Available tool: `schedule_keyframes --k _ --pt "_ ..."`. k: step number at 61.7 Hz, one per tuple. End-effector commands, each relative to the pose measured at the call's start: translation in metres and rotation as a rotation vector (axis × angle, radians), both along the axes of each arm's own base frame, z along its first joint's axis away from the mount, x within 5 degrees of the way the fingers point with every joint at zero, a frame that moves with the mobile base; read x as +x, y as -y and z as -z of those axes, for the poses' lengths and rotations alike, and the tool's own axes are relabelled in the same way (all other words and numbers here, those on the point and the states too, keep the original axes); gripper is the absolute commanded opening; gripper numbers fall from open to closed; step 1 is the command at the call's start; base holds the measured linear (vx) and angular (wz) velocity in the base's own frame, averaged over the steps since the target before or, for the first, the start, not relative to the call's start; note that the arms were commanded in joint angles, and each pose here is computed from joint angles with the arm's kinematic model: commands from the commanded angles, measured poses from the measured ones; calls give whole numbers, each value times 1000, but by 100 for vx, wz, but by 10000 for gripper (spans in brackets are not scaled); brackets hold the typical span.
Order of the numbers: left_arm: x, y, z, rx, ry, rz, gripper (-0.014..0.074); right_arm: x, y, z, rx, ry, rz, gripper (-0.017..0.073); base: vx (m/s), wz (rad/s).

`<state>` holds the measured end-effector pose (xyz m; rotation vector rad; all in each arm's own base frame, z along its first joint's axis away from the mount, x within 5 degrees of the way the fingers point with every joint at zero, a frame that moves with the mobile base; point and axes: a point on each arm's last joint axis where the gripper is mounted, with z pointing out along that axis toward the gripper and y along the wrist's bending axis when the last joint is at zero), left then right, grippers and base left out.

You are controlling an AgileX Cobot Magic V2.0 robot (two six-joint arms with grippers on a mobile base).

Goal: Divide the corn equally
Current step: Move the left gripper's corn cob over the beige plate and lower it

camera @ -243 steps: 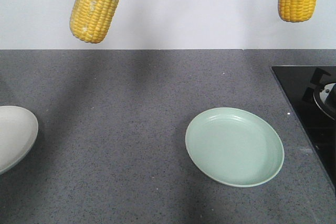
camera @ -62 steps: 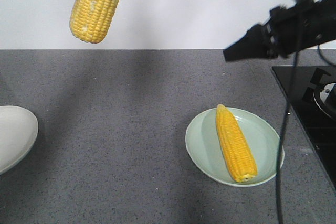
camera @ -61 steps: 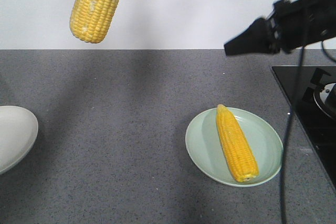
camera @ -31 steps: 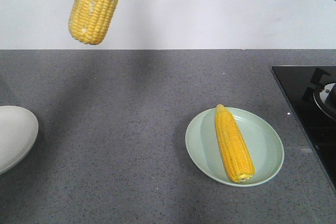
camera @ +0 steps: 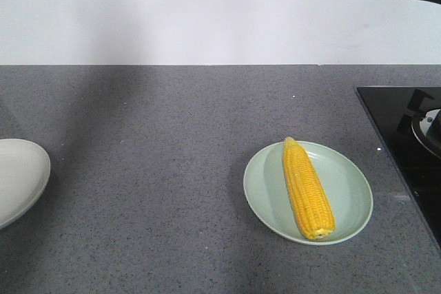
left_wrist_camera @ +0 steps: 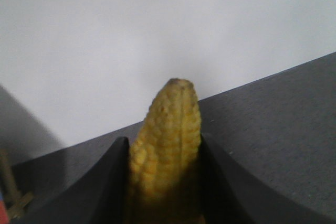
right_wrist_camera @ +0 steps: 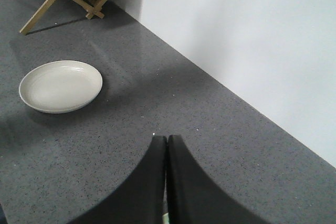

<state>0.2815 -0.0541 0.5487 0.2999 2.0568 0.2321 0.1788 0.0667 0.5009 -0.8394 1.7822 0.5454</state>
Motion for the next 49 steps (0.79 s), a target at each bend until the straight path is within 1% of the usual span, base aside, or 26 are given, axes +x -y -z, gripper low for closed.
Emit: schedule_keyframes --k 1,5,10,21,27,33,39,43,49 --pt "-15 -22 -2 20 28 -89 -6 -5 0 -13 49 65 15 -8 0 0" --pt "-14 -31 13 16 -26 -134 -6 -5 0 -13 50 65 14 -8 0 0" --pt "-7 -39 38 33 -120 -169 -6 -5 0 -13 50 65 14 -8 0 0" --pt "13 -52 103 82 -340 -218 -6 -6 -1 -12 42 51 1 -8 0 0" --pt "24 -59 137 99 -427 -235 -6 -6 -1 -12 41 49 -2 -8 0 0" --pt "32 -65 164 102 -492 -241 -6 -7 -1 -12 41 51 -2 -8 0 0" --pt "38 -66 184 85 -538 -234 -6 -7 -1 -12 45 50 -4 -8 0 0" --pt "42 -65 194 79 -563 -228 -6 -7 -1 -12 45 50 -4 -8 0 0" --pt "47 -64 200 77 -574 -223 -5 -7 -1 -12 45 50 -4 -8 0 0"
